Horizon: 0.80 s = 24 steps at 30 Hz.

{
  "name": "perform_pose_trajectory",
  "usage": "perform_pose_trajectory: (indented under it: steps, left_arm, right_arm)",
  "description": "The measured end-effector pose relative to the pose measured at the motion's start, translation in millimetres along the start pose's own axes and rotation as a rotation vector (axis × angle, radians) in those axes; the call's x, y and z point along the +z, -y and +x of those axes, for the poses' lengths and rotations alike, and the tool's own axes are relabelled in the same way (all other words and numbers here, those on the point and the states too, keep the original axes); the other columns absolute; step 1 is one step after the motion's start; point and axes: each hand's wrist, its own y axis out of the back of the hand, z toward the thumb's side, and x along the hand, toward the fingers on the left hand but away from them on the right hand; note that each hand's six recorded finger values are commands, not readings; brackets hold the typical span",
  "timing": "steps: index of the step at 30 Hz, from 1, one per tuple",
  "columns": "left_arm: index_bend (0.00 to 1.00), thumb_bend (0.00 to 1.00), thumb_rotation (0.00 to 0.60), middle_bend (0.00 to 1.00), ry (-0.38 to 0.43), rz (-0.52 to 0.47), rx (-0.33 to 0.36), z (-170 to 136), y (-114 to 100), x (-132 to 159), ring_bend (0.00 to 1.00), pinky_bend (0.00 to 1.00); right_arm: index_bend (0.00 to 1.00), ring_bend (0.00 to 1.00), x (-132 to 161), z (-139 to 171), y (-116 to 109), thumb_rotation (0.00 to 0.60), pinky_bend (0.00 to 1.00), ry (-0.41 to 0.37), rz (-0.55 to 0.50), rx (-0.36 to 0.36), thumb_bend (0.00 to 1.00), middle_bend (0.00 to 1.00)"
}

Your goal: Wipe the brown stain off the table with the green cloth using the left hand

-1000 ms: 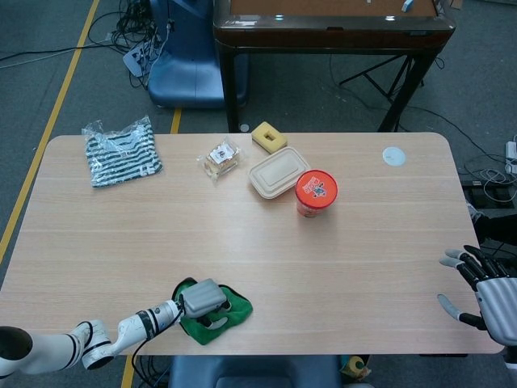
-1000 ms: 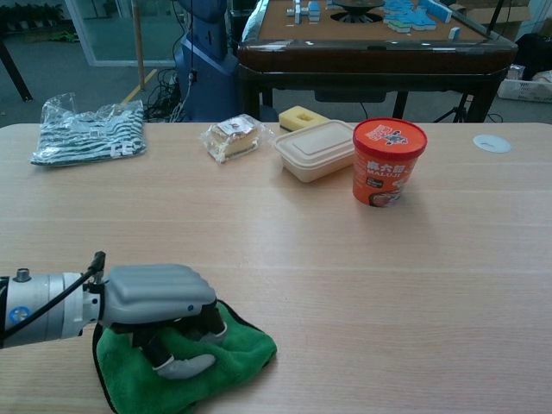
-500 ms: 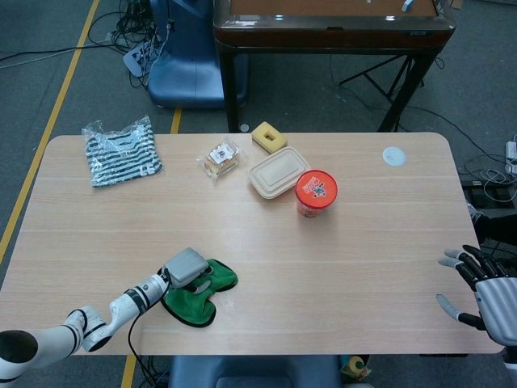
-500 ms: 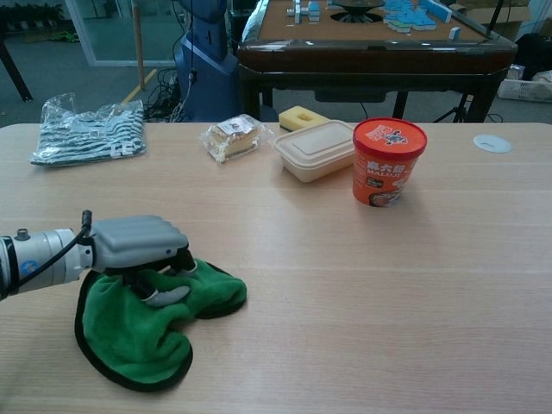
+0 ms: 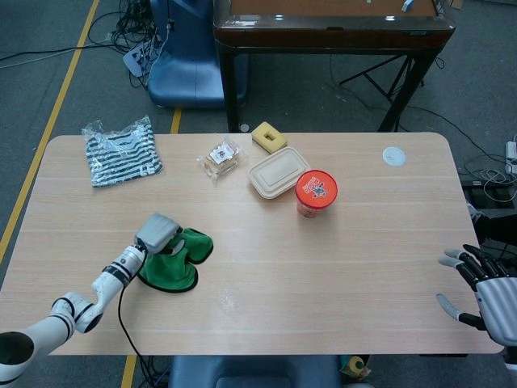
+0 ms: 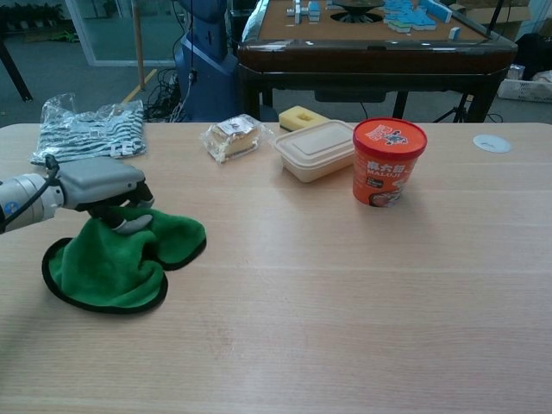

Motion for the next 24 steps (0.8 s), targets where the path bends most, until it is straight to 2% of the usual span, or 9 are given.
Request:
perform_pose_trajectory:
  steps: [10, 15, 17, 18, 20, 21, 22, 24]
  left_arm:
    - [0.7, 0.46, 0.6, 0.8, -0.039, -0.09, 0.204, -2, -69, -17, 0.78, 1.0]
    - [0.69, 0.46, 0.6, 0.79, -0.063, -0.1, 0.26, 1, -86, -20, 0.76, 0.99]
    - [0.65, 0.45, 0.6, 0.75, -0.075, -0.1, 0.267, 3, -88, -21, 0.73, 0.95]
    - [0.6, 0.45, 0.6, 0.69, -0.081, -0.099, 0.266, 3, -87, -21, 0.68, 0.92]
    - [0.4, 0.43, 0.6, 0.48, -0.099, -0.097, 0.25, 5, -84, -23, 0.5, 0.8]
    - [0.23, 0.38, 0.6, 0.3, -0.108, -0.096, 0.237, 6, -82, -25, 0.34, 0.67]
    - [0.1, 0.32, 0.6, 0.15, -0.123, -0.097, 0.215, 7, -78, -27, 0.22, 0.57]
    - [0.01, 0.24, 0.6, 0.02, -0.149, -0.109, 0.17, 8, -71, -30, 0.09, 0.41]
  right_arm:
    - [0.3, 0.14, -1, -2, 3, 0.6, 0.19, -0.004, -0.006, 0.006, 0.33, 0.26]
    - [0.3, 0.14, -2, -2, 3, 0.6, 0.19, -0.003, -0.007, 0.006, 0.33, 0.26]
    - [0.3, 0.14, -3, -2, 3, 0.6, 0.19, 0.0, -0.008, 0.006, 0.33, 0.26]
    - [0.3, 0.14, -3, -2, 3, 0.6, 0.19, 0.002, -0.008, 0.007, 0.33, 0.26]
    - [0.3, 0.14, -4, -1, 4, 0.6, 0.19, 0.004, -0.008, 0.007, 0.33, 0.26]
    - [0.3, 0.14, -4, -1, 4, 0.6, 0.19, 0.005, -0.008, 0.007, 0.33, 0.26]
    - [0.3, 0.14, -4, -1, 3, 0.6, 0.19, 0.005, -0.008, 0.006, 0.33, 0.26]
    - [0.3, 0.14, -5, -1, 3, 0.6, 0.19, 0.005, -0.008, 0.005, 0.33, 0.26]
